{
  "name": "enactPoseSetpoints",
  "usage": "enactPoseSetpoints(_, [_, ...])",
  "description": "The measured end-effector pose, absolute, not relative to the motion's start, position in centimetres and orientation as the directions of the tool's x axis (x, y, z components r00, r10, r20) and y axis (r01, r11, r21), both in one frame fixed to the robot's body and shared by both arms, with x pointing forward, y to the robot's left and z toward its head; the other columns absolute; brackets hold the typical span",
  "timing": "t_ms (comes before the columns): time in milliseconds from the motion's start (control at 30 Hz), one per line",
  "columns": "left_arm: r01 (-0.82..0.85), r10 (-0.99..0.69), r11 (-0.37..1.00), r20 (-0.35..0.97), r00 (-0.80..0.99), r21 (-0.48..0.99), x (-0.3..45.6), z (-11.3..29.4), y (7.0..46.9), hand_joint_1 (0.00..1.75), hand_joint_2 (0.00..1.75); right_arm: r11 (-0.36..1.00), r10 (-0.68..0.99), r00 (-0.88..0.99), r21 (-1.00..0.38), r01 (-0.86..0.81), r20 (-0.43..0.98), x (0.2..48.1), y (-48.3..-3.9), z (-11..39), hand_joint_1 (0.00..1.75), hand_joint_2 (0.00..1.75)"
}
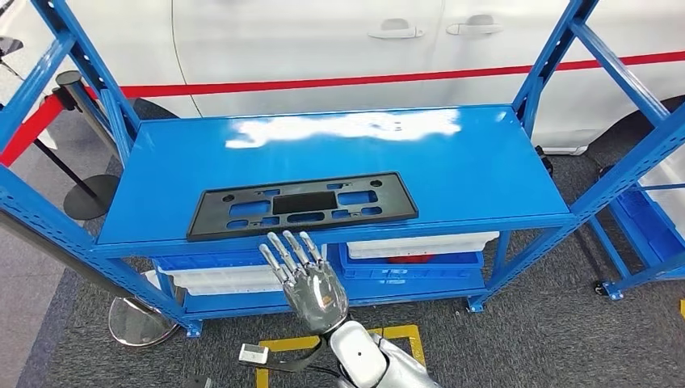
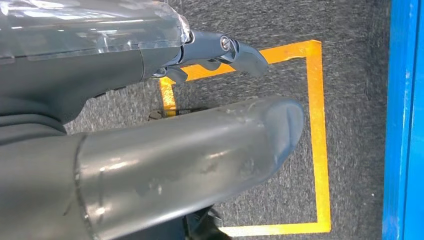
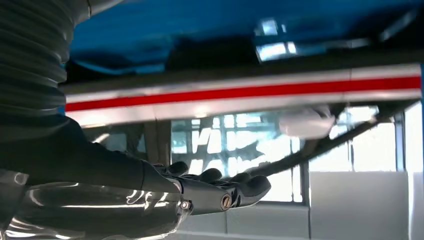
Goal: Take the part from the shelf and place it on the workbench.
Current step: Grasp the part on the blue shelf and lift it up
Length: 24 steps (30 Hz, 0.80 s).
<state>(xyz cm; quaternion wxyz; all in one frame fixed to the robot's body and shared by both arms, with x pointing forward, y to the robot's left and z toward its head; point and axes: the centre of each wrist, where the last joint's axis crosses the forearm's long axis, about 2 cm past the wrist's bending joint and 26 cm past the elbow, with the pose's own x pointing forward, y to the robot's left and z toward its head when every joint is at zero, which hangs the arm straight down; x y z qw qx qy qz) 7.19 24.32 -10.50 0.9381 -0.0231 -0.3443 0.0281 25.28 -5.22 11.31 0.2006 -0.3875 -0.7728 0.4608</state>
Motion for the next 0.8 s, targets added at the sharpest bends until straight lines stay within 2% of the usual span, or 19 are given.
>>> enactPoseSetpoints(433, [-0.029, 0.066, 0.997, 0.641, 0.765, -0.069, 7.4, -10.4, 24.0, 0.0, 0.0, 0.239, 0.801, -0.599, -0.904, 0.353, -0.022, 25.3, -5.3, 9.7, 0.0, 1.75])
enactPoseSetpoints(800, [-0.029, 0.06, 0.998, 0.631, 0.774, -0.06, 7.1, -10.5, 24.5, 0.0, 0.0, 0.242, 0.822, -0.57, -0.905, 0.35, 0.0, 27.9, -6.1, 10.5, 0.0, 1.75])
